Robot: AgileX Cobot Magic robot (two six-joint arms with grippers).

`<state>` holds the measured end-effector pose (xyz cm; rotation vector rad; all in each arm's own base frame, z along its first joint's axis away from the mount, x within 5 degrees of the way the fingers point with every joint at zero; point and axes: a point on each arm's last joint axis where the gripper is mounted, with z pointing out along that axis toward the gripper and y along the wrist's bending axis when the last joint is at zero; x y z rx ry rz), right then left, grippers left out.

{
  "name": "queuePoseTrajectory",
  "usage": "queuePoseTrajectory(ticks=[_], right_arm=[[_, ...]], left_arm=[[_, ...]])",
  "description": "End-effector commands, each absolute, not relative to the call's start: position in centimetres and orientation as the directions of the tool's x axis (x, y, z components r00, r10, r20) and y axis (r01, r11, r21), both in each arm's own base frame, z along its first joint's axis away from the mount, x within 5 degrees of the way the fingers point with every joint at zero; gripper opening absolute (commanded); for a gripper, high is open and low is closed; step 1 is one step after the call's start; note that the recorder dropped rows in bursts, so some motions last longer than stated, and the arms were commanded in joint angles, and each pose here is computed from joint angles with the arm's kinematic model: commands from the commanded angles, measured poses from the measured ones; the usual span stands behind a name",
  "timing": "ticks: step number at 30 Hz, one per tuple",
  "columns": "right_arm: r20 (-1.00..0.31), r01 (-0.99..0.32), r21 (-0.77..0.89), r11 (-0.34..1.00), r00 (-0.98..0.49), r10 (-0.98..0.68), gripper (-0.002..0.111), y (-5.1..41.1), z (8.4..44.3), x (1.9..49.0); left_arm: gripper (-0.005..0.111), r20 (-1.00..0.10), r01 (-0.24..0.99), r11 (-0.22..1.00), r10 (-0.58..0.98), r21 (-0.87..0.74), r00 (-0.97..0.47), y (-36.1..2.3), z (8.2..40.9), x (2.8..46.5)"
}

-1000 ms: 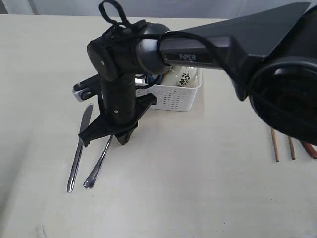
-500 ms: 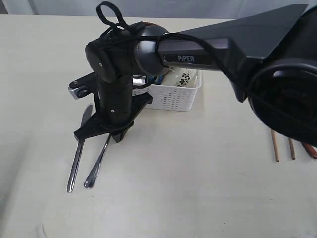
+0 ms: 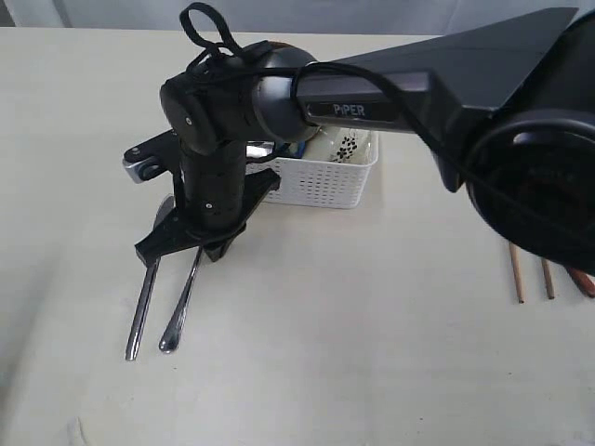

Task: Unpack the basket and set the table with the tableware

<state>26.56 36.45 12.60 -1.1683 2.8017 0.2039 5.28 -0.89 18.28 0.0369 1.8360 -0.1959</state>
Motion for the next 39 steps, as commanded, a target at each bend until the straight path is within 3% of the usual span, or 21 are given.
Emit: queuePoseTrajectory(ticks=[1,16,18,22,25,28,30,34,39], right_arm=[[-0.167,-0.749,0.093,0.656,-0.661,-0.731,-0.001,36.9,12.6,26.2],[-0.187,-0.766,0.091,0.636,-0.64,-0.745,-0.001,37.2,13.0,26.0],[-0.196,-0.771,0.079,0.631,-0.633,-0.749,-0.001,36.9,14.1,26.0],[-0.314,-0.796,0.008,0.606,-0.577,-0.754,-0.001,35.7,20.6,25.9],[-0.459,-0.765,-0.11,0.634,-0.527,-0.715,-0.001,33.0,27.2,26.8],[-0.544,-0.667,-0.095,0.739,-0.587,-0.6,-0.001,28.0,31.3,29.6],[-0.556,-0.605,-0.095,0.79,-0.626,-0.547,-0.001,24.3,32.2,32.1],[-0.537,-0.635,-0.078,0.768,-0.623,-0.569,0.0,19.4,32.0,35.1],[-0.643,-0.608,0.02,0.794,-0.616,-0.455,0.001,14.3,32.6,38.2]], left_arm=[[0.0,-0.96,0.133,0.985,-0.072,-0.111,-0.27,-0.9,18.2,5.3],[0.0,-0.96,0.133,0.985,-0.072,-0.111,-0.27,-0.9,18.2,5.3],[0.0,-0.96,0.133,0.985,-0.072,-0.111,-0.27,-0.9,18.2,5.3],[0.0,-0.96,0.133,0.985,-0.072,-0.111,-0.27,-0.9,18.2,5.3],[0.0,-0.96,0.133,0.985,-0.072,-0.111,-0.27,-0.9,18.2,5.3],[0.0,-0.96,0.133,0.985,-0.072,-0.111,-0.27,-0.9,18.2,5.3],[0.0,-0.96,0.133,0.985,-0.072,-0.111,-0.27,-0.9,18.2,5.3],[0.0,-0.96,0.133,0.985,-0.072,-0.111,-0.27,-0.9,18.2,5.3],[0.0,-0.96,0.133,0.985,-0.072,-0.111,-0.27,-0.9,18.2,5.3]])
